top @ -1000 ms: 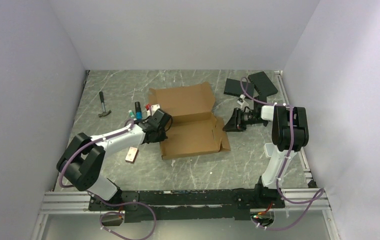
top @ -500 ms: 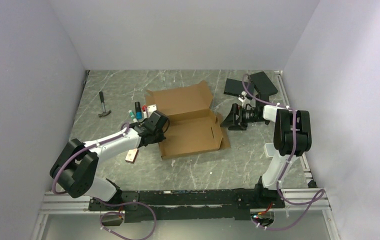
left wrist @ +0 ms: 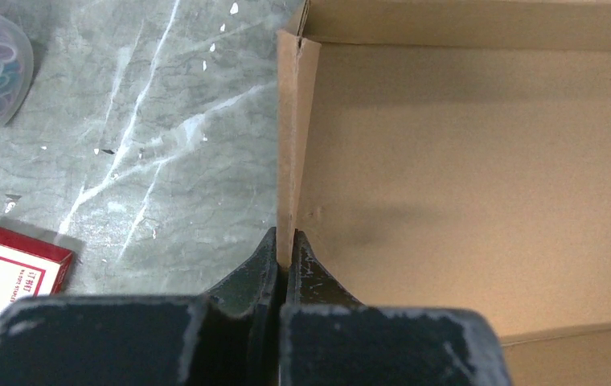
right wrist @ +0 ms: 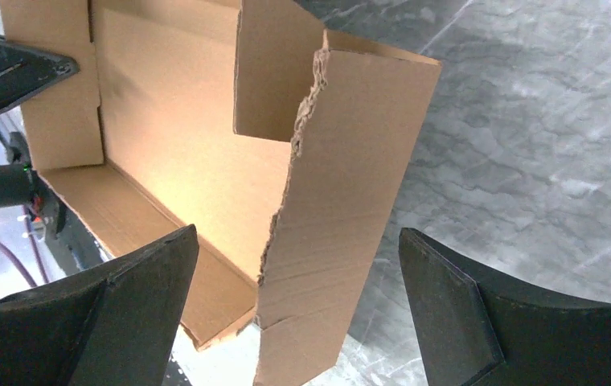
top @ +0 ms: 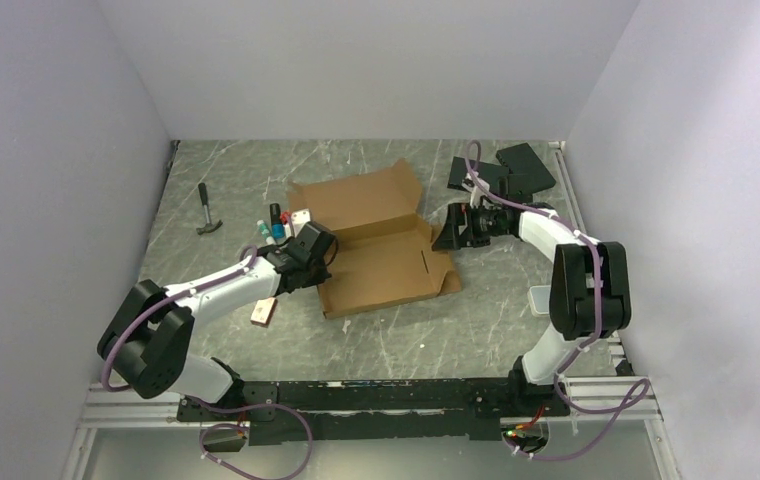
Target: Fold the paper box
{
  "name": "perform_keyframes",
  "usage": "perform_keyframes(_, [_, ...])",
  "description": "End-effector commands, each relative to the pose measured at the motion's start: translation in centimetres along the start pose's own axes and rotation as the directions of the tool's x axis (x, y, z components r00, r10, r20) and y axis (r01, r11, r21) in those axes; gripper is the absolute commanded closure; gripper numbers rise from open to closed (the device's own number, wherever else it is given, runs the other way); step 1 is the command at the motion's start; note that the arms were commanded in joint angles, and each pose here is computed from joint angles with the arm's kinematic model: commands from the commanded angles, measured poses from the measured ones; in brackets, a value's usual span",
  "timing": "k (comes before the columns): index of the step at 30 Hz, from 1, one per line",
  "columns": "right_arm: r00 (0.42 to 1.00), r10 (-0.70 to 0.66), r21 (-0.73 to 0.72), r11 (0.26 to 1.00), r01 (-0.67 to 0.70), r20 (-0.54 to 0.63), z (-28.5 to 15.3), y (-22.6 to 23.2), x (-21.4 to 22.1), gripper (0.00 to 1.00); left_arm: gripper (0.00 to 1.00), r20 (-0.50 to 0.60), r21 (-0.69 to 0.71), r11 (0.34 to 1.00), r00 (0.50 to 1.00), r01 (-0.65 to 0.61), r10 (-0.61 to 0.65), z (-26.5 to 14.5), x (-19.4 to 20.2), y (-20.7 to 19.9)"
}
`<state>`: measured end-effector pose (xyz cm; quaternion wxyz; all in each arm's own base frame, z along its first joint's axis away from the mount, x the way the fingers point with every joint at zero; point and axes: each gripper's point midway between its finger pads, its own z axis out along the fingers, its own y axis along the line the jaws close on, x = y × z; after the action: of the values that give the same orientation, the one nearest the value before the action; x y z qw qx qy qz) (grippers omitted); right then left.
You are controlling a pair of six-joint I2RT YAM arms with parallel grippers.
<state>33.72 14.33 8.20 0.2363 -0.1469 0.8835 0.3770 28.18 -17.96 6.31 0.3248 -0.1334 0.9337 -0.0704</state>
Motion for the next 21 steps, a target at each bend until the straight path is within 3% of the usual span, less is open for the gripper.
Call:
perform_keyframes(1, [0.997, -0.077, 0.093, 0.993, 0.075, 0.016, -0.4, -0.8, -1.0, 0.0, 1.0, 0.057, 0.044, 0.997, 0.996, 0.063, -0.065, -1.1, -1.8, -1.3])
perform_keyframes(3, [0.996, -0.084, 0.136, 0.987, 0.083, 0.0, -0.1, -1.6, -0.8, 0.03, 1.0, 0.057, 0.049, 0.997, 0.996, 0.068, -0.071, -1.3, -1.8, -1.3])
perform_keyframes(6, [0.993, -0.119, 0.208, 0.971, 0.121, -0.022, 0.1, -2.2, -0.9, 0.2, 1.0, 0.057, 0.055, 0.995, 0.995, 0.079, -0.083, -1.6, -1.9, -1.4])
perform_keyframes(12, [0.975, -0.223, 0.313, 0.926, 0.212, -0.001, -0.9, -2.2, -2.6, 0.7, 1.0, -0.003, 0.006, 0.996, 0.996, 0.092, -0.092, -1.3, -1.2, -1.4])
perform_keyframes(16, [0.955, -0.297, 0.363, 0.893, 0.266, 0.03, -2.1, -1.5, -4.0, 0.97, 1.0, -0.039, -0.016, 0.995, 0.994, 0.098, -0.099, -0.9, -0.7, -1.7])
perform_keyframes(21, [0.933, -0.353, 0.34, 0.888, 0.31, 0.071, -2.9, 0.7, -5.0, 1.0, 1.0, -0.045, -0.001, 0.996, 0.995, 0.087, -0.087, -0.7, -1.2, -2.8])
